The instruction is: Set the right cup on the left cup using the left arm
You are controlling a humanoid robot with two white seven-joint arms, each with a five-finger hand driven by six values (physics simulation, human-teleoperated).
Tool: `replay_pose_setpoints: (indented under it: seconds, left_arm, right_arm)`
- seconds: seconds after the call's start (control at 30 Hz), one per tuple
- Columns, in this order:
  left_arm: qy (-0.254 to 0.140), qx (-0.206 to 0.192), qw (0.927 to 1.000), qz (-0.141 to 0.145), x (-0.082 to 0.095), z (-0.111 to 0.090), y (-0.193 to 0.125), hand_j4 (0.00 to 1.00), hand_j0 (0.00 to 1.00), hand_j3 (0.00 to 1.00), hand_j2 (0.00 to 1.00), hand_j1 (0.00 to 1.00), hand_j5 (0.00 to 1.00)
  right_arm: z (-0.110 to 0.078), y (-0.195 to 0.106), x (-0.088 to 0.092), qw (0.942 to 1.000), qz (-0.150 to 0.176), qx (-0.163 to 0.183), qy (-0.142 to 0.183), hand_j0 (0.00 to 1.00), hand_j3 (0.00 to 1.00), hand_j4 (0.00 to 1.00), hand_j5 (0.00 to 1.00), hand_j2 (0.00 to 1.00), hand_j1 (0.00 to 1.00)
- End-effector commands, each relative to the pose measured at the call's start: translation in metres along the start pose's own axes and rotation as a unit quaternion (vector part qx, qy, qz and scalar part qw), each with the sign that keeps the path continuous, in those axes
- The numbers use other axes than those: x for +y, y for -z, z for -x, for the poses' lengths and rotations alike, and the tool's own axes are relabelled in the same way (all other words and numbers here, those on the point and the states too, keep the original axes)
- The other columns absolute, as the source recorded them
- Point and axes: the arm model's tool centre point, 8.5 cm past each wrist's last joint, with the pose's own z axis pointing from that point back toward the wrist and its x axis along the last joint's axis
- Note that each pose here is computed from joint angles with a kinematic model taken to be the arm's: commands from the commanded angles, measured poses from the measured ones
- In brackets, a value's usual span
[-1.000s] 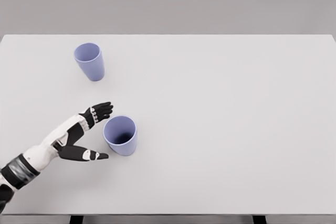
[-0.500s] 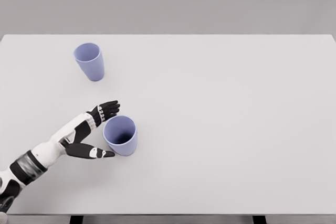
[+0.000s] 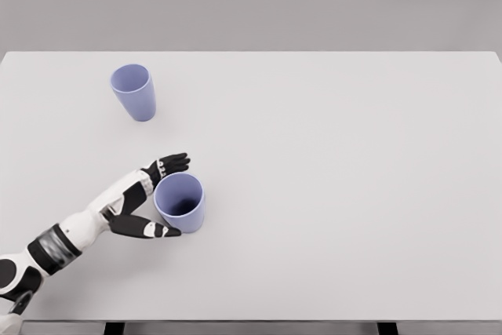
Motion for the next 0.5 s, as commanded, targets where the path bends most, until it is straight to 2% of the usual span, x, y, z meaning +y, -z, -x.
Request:
replay_pose_setpoints:
  seconds: [0.0,0.33,0.37,0.4,0.47]
  left_arm:
    - [-0.006,-0.001,1.0000,0.004,-0.0042,0.0018,0.0019,1.00,1.00,1.00,1.00,1.00,1.00]
    - [-0.009,0.003,0.9999,0.003,-0.0026,0.0051,0.0044,1.00,1.00,1.00,1.00,1.00,1.00]
    - [-0.009,0.004,0.9999,0.002,-0.0024,0.0055,0.0042,0.94,0.94,0.94,0.94,0.94,0.94]
    - [-0.009,0.004,0.9999,0.002,-0.0024,0.0055,0.0042,0.91,0.91,0.91,0.91,0.91,0.91]
    - [-0.012,0.008,0.9999,0.001,-0.0022,0.0087,0.0035,0.91,0.91,0.91,0.91,0.91,0.91]
  right_arm:
    - [0.0000,0.0000,-0.0001,1.0000,0.000,0.000,0.000,1.00,1.00,1.00,1.00,1.00,1.00]
    - [0.0000,0.0000,-0.0001,1.0000,0.000,0.000,0.000,1.00,1.00,1.00,1.00,1.00,1.00]
    - [0.0000,0.0000,-0.0001,1.0000,0.000,0.000,0.000,1.00,1.00,1.00,1.00,1.00,1.00]
    - [0.0000,0.0000,-0.0001,1.0000,0.000,0.000,0.000,1.00,1.00,1.00,1.00,1.00,1.00]
    - [0.0000,0.0000,-0.0001,1.0000,0.000,0.000,0.000,1.00,1.00,1.00,1.00,1.00,1.00]
